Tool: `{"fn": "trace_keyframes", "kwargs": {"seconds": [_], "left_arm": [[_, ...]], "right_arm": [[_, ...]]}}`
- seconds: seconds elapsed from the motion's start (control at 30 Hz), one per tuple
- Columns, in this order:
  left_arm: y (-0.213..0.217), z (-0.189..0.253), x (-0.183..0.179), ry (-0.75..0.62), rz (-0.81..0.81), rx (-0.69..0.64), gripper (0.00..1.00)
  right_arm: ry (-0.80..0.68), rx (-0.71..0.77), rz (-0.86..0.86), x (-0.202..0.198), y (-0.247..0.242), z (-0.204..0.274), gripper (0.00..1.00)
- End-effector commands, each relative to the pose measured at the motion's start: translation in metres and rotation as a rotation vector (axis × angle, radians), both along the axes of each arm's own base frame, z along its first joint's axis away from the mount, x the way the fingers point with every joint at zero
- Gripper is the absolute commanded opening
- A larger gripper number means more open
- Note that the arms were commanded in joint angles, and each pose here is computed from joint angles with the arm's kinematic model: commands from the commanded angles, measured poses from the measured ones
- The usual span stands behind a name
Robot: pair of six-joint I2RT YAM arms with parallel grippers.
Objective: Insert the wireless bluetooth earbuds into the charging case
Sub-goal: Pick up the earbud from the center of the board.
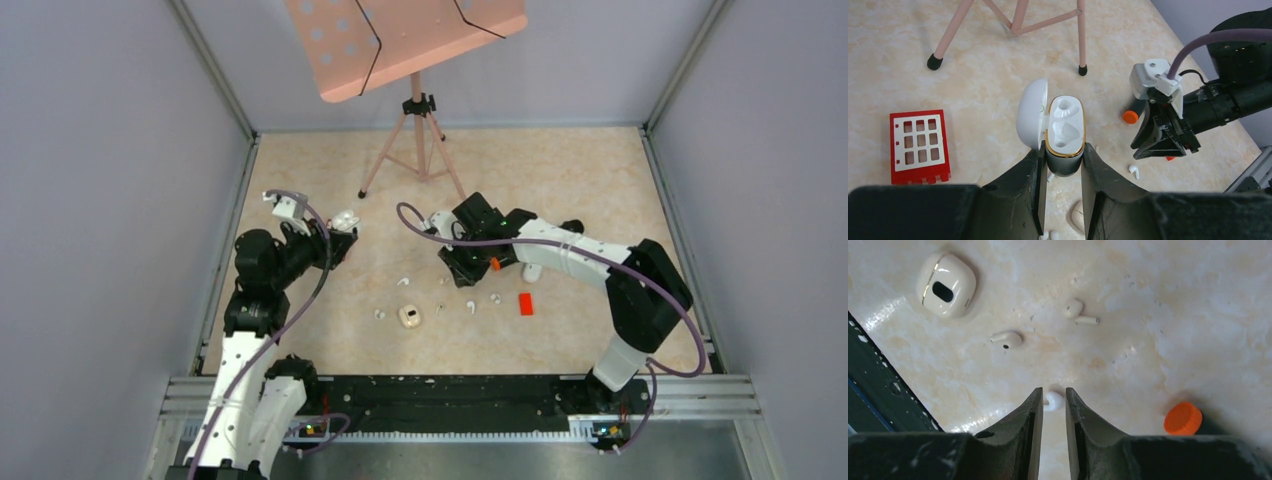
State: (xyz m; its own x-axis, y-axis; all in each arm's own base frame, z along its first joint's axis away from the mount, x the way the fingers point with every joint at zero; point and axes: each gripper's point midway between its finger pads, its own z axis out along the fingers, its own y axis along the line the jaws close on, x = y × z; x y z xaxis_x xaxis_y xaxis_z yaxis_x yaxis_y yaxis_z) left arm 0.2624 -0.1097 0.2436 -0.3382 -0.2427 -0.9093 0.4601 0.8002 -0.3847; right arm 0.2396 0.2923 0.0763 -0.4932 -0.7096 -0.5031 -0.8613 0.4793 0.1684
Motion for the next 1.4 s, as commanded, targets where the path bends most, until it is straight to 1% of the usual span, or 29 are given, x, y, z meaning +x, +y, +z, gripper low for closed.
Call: {"fn": "trace_keyframes", "kwargs": {"seconds": [0.0, 0.17, 0.37, 0.5, 0.77, 1.07, 1.37], "left_arm": [[0.0, 0.012, 0.005, -0.047, -0.009, 0.002, 0.0], [-0.003, 0.011, 0.007, -0.035, -0.024, -0.005, 0.0], [-0.003, 0.009, 0.006, -0.03, -0.024, -0.004, 0.0], [-0.002, 0.008, 0.007, -0.032, -0.018, -0.002, 0.0], [-0.002, 0.007, 0.009, -0.034, -0.021, 0.0, 0.0], [-0.002, 0.004, 0.008, -0.026, -0.018, 0.001, 0.0], [-0.001, 0.002, 0.006, -0.023, -0.022, 0.011, 0.0]], "right_arm": [[-0.034, -0.06, -0.052, -0.002, -0.024, 0.003, 0.22], [0.025, -0.065, -0.056, -0.009, -0.021, -0.009, 0.22], [0.062, -0.081, -0.044, -0.014, -0.022, -0.019, 0.23], [0.08, -0.086, -0.041, -0.017, -0.022, -0.024, 0.3], [0.087, -0.144, -0.054, -0.022, -0.027, -0.038, 0.33], [0.094, -0.177, -0.067, -0.026, -0.03, -0.046, 0.33], [0.122, -0.178, -0.058, -0.032, -0.026, -0.051, 0.3]]}}
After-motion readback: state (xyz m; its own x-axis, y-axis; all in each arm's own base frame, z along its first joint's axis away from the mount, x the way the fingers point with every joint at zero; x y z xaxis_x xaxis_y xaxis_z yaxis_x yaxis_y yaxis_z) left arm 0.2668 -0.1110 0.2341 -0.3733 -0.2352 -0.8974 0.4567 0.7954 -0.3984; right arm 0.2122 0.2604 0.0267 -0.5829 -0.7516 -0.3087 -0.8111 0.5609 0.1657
